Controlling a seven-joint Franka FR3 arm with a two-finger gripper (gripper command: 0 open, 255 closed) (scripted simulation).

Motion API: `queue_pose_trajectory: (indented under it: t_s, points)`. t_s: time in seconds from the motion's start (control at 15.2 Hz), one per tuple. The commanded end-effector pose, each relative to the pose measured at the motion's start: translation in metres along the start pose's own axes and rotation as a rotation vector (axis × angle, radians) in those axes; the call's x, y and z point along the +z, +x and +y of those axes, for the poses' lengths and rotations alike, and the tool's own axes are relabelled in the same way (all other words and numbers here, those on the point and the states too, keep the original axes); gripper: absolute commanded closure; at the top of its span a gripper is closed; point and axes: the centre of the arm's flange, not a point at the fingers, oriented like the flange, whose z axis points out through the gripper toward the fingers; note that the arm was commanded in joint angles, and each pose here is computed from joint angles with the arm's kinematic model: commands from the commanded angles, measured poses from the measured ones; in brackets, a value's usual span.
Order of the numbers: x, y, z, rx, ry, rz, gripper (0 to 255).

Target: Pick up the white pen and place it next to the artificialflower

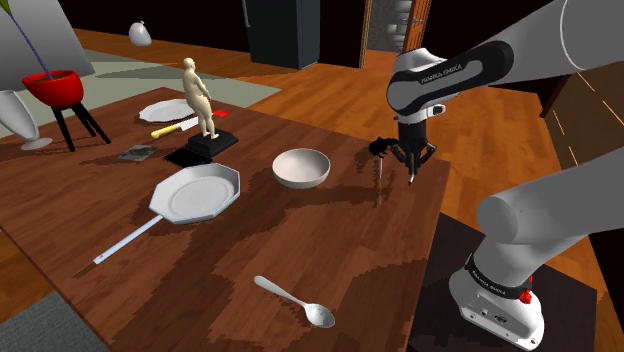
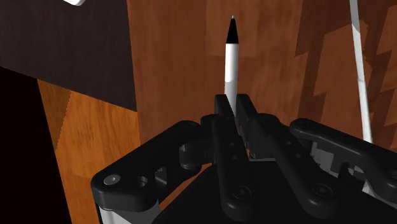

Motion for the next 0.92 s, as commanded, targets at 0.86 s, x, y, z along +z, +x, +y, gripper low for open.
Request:
queue_pose_trajectory:
  t_s: [0.86]
  points:
    - [0.037, 0.002, -0.010, 0.000, 0.000, 0.000, 255]
